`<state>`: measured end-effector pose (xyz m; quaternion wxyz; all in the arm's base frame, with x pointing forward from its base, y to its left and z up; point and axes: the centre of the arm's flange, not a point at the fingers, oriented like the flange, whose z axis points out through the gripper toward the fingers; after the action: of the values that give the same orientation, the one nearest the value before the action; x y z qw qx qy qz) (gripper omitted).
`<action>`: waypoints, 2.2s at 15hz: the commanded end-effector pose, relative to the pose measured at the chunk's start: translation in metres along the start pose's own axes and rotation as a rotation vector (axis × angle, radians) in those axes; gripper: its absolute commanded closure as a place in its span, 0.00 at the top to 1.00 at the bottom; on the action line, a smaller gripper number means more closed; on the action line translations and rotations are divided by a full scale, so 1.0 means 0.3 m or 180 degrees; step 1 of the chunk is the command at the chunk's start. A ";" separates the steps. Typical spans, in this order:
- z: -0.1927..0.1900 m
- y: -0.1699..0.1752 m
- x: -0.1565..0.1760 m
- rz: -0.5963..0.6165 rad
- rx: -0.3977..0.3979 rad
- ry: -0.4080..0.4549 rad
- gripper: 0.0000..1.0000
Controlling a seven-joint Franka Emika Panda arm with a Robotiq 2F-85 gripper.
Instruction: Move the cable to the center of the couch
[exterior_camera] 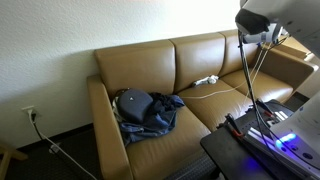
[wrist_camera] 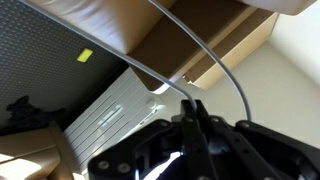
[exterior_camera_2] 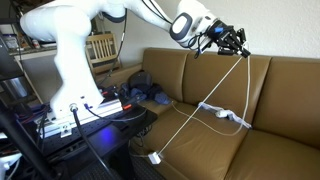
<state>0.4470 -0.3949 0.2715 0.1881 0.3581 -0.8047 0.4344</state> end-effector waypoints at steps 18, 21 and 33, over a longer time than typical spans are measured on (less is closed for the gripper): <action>-0.888 0.386 -1.030 0.0166 -0.0004 -0.2862 0.01; -0.812 0.423 -1.062 0.0086 -0.0497 -0.2990 0.29; -0.589 0.364 -0.966 -0.1695 -0.1032 -0.1695 1.00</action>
<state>0.5477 -0.0934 0.1005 0.0843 0.5803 -0.8004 0.1247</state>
